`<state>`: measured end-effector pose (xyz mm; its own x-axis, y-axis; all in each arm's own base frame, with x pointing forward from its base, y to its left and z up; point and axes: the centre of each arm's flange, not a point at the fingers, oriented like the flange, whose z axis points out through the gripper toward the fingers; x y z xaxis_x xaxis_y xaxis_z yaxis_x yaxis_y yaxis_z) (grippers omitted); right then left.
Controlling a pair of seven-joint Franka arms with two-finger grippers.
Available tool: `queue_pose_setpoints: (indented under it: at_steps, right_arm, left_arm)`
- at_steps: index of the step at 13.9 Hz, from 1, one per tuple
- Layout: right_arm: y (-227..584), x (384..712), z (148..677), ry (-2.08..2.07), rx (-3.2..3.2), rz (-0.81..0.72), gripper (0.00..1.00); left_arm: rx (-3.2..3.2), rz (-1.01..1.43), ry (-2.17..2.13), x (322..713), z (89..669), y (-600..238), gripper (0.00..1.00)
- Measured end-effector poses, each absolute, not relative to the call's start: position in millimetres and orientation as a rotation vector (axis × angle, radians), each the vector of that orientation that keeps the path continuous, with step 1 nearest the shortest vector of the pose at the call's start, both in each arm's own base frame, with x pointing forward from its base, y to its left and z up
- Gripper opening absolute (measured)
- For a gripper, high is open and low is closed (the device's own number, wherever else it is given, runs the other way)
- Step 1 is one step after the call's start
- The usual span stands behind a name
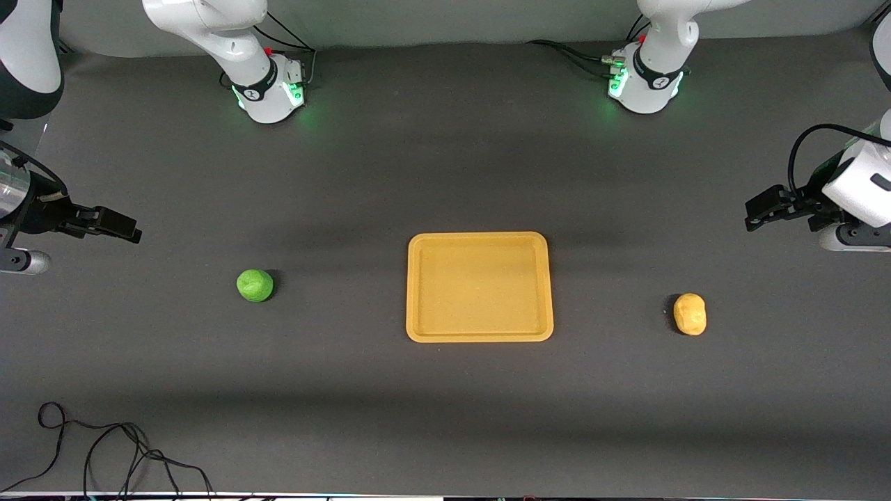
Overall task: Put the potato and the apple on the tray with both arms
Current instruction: 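Lower the left gripper onto the potato while the right gripper lowers onto the apple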
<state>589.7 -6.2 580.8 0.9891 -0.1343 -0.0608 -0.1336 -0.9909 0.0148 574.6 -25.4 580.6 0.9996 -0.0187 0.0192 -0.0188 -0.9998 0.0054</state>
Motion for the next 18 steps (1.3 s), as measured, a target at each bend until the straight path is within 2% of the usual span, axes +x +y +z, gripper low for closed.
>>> queue_pose_setpoints:
  at_steps: [9, 15, 18]
  right_arm:
    - [-4, 592, 581, -0.205, 3.127, -0.081, 1.00]
    - [4, 600, 558, -0.179, 3.125, -0.137, 1.00]
    - [23, 605, 513, -0.130, 3.135, -0.130, 1.00]
  left_arm:
    - [3.159, 0.064, -0.038, 586, 567, -22, 1.00]
    - [3.158, 0.010, -0.047, 638, 447, -8, 1.00]
    - [3.142, 0.038, -0.053, 647, 378, -7, 1.00]
